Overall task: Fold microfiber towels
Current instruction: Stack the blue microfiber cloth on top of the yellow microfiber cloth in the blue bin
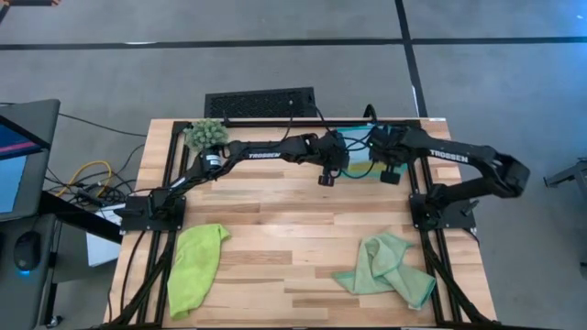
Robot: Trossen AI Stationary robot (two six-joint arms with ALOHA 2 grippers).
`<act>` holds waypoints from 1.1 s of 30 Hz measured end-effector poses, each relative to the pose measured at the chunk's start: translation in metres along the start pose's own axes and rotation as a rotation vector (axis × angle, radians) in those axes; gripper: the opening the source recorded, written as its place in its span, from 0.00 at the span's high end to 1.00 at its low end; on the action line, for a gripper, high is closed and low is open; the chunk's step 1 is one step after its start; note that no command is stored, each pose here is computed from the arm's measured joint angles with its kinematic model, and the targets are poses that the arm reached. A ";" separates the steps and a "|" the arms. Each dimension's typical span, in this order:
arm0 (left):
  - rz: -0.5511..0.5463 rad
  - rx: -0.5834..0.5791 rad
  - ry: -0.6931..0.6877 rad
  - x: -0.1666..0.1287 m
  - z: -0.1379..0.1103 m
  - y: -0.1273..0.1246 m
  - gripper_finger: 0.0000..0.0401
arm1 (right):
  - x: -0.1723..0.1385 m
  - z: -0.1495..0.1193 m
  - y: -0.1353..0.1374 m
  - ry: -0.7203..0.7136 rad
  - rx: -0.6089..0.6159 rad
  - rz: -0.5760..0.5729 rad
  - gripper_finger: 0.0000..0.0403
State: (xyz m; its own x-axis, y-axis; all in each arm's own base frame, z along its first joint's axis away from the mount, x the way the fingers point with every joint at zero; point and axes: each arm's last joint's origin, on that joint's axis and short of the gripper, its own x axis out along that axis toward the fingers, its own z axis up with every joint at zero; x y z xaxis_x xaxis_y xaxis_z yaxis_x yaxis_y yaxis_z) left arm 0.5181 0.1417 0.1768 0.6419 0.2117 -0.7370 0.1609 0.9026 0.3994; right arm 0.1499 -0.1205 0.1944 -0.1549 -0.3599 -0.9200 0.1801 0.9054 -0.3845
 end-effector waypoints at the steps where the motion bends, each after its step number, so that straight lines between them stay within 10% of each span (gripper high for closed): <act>1: -0.005 0.002 0.000 0.000 0.000 0.000 1.00 | 0.001 0.000 0.001 0.007 -0.002 0.009 0.99; 19: 0.002 0.144 -0.011 -0.002 0.012 -0.010 1.00 | -0.002 -0.002 0.012 0.027 -0.043 0.100 0.98; 33: 0.047 0.149 -0.019 -0.003 0.015 -0.009 0.73 | -0.005 -0.004 0.011 0.053 -0.074 0.104 0.69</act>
State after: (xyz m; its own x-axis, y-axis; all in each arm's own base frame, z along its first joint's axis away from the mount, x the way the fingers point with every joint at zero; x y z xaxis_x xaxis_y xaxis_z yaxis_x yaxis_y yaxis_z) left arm 0.5259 0.1278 0.1836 0.6651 0.2442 -0.7057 0.2390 0.8257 0.5109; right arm 0.1483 -0.1079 0.1950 -0.1903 -0.2531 -0.9485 0.1258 0.9519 -0.2793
